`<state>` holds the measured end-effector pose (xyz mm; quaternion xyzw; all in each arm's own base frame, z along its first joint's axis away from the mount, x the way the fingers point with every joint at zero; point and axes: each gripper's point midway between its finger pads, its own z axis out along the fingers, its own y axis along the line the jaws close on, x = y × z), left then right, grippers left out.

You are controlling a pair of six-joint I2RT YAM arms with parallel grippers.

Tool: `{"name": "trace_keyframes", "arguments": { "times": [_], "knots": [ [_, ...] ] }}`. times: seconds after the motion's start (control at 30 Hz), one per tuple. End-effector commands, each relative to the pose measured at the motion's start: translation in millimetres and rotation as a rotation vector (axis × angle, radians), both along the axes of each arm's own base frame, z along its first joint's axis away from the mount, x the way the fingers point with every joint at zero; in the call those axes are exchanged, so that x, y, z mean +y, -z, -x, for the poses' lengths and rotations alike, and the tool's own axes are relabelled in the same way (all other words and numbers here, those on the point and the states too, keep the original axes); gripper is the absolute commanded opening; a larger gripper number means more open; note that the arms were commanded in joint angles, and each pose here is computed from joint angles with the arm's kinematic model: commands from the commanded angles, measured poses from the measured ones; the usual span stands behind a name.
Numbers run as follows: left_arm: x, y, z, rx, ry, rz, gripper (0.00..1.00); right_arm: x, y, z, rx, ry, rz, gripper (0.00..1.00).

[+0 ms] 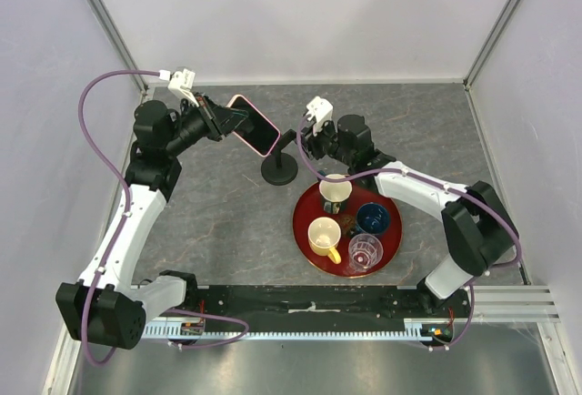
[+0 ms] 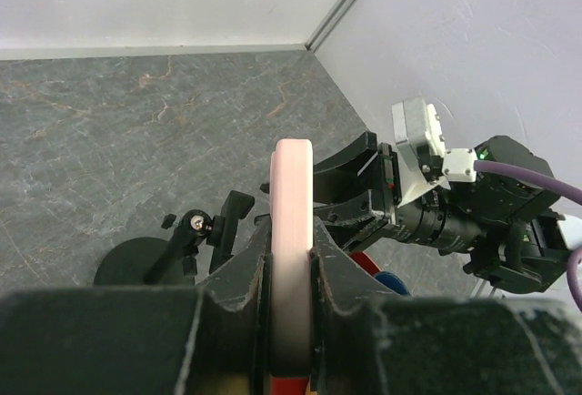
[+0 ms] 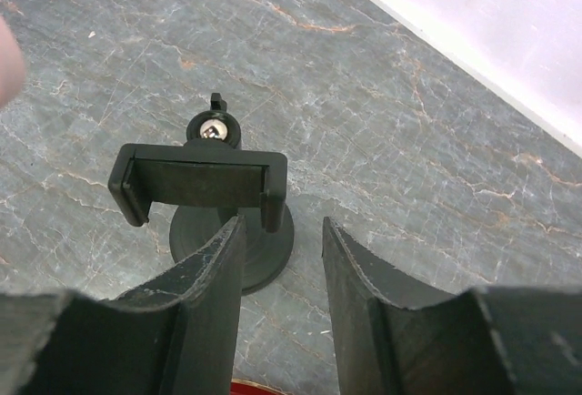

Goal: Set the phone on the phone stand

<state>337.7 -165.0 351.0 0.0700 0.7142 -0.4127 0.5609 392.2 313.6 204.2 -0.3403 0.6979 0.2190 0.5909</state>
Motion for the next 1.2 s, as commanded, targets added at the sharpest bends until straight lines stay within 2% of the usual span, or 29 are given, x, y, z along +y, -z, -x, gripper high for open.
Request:
{"name": "trace_keyframes", "arguments": {
  "times": [0.0,0.87,0.97,1.07,1.17],
  "knots": [
    [-4.4,-50.2,6.7,-0.133,0.037,0.056,0.02,3.1,-11.8,-11.5,-0.024,0.035,-0.061,0.45],
    [-9.3,-51.2,9.6,-0.138,0.075,0.071,0.02,12.9,-14.7,-16.7,-0.031,0.015,-0.096,0.41],
    [-9.5,-49.6,8.7,-0.133,0.078,0.07,0.02,13.0,-11.4,-19.8,-0.025,0.024,-0.086,0.37],
    [-10.3,-48.2,7.0,-0.126,0.08,0.071,0.02,13.6,-11.6,-21.6,-0.035,0.022,-0.08,0.28],
    [-11.8,-46.0,5.6,-0.121,0.087,0.069,0.02,16.9,-15.0,-24.7,-0.047,0.008,-0.062,0.11]
  ]
}}
